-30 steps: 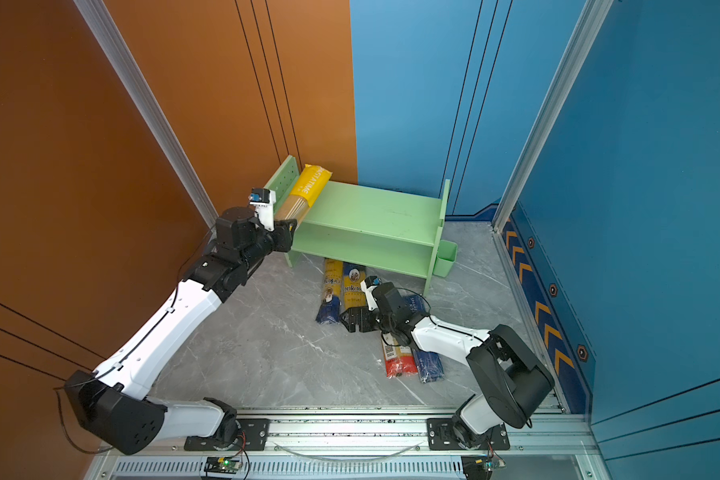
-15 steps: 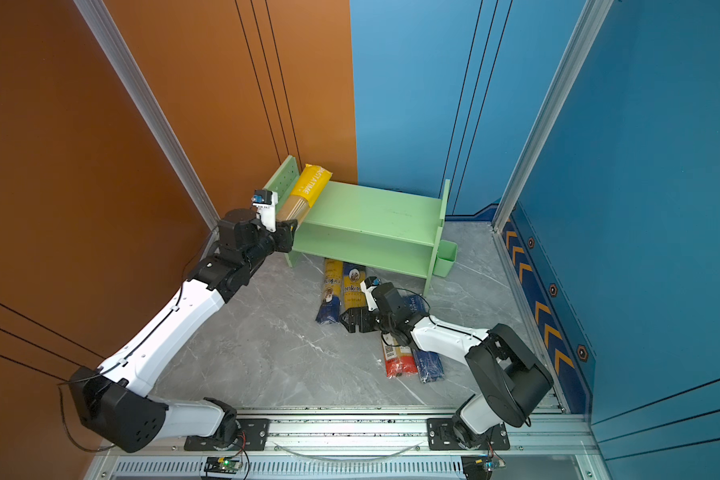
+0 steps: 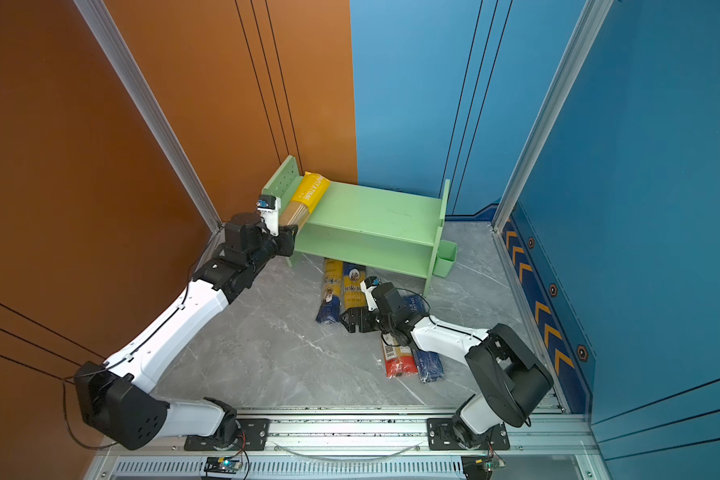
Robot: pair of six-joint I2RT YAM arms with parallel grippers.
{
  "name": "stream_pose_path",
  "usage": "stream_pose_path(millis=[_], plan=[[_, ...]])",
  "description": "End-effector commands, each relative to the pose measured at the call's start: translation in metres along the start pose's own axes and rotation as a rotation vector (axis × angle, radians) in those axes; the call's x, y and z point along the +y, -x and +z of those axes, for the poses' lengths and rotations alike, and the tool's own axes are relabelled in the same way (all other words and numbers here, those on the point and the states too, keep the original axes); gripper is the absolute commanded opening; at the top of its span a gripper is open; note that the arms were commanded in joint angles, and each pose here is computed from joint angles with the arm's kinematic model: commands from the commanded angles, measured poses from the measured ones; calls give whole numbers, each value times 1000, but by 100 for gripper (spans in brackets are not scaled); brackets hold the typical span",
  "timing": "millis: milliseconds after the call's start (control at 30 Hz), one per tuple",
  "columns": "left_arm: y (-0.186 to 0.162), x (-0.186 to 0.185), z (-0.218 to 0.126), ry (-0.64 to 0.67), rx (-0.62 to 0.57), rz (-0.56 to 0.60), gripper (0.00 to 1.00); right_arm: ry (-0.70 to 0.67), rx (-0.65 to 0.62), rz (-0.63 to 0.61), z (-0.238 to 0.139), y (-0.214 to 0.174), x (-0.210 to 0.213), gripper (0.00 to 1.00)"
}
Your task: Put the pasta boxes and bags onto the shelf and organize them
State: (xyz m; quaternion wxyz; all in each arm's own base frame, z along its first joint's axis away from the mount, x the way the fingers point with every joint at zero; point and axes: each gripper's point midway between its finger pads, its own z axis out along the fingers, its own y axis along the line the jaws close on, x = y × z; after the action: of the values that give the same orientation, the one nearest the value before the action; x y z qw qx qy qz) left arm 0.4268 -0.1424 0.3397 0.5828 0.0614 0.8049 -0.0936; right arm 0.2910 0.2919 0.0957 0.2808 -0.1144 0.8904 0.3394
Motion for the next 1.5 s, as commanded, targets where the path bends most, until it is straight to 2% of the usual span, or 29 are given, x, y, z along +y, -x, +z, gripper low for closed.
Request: stream_pose_path(millis=[0, 533, 1467], plan=[[78, 3, -21, 14, -275, -23, 0, 13, 16, -10, 2, -5, 1, 97], [67, 7, -2, 31, -252, -37, 0, 16, 16, -9, 2, -6, 1, 97], [64, 13, 7, 50, -223, -81, 0, 13, 17, -6, 3, -7, -1, 97]])
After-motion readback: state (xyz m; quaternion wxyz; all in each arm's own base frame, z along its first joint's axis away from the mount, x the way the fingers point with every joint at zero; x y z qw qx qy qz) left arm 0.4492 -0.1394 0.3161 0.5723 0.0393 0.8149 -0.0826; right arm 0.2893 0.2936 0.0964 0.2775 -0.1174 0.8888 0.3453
